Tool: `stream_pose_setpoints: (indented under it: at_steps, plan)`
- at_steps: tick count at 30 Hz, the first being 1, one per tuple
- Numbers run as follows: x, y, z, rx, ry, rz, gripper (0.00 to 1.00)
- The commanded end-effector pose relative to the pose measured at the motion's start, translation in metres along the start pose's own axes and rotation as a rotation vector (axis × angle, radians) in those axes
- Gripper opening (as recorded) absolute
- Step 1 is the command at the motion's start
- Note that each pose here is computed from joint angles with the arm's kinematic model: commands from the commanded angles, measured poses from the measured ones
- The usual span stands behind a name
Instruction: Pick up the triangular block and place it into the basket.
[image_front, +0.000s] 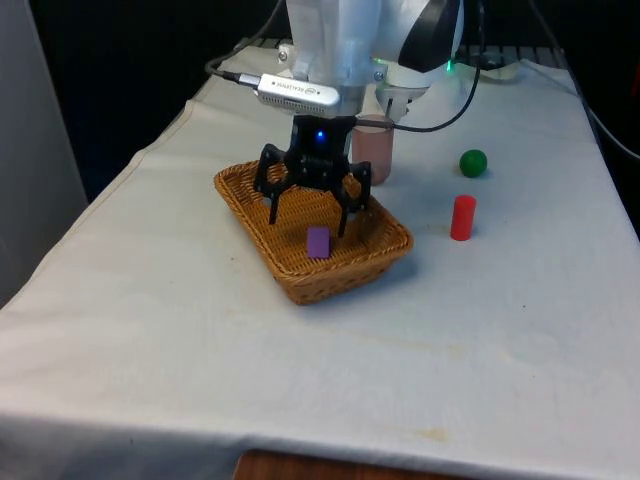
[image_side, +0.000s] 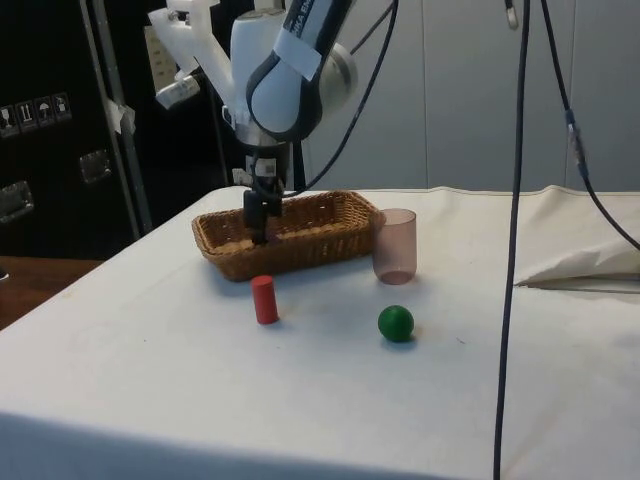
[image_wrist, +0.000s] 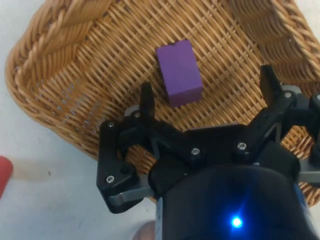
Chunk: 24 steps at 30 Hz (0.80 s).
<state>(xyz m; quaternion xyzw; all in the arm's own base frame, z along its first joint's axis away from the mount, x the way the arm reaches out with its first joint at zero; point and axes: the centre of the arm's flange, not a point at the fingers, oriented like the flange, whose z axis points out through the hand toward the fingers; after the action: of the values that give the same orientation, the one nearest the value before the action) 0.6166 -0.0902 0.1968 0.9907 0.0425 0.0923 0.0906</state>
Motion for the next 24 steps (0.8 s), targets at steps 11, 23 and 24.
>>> stream_pose_setpoints:
  at_steps: [11, 23, 24]
  plan:
    - [0.007, 0.003, -0.034, 0.031, -0.006, 0.021, 1.0]
    - [0.013, 0.001, -0.06, 0.063, -0.006, 0.034, 1.0]
    - [0.013, 0.001, -0.062, 0.065, -0.007, 0.035, 1.0]
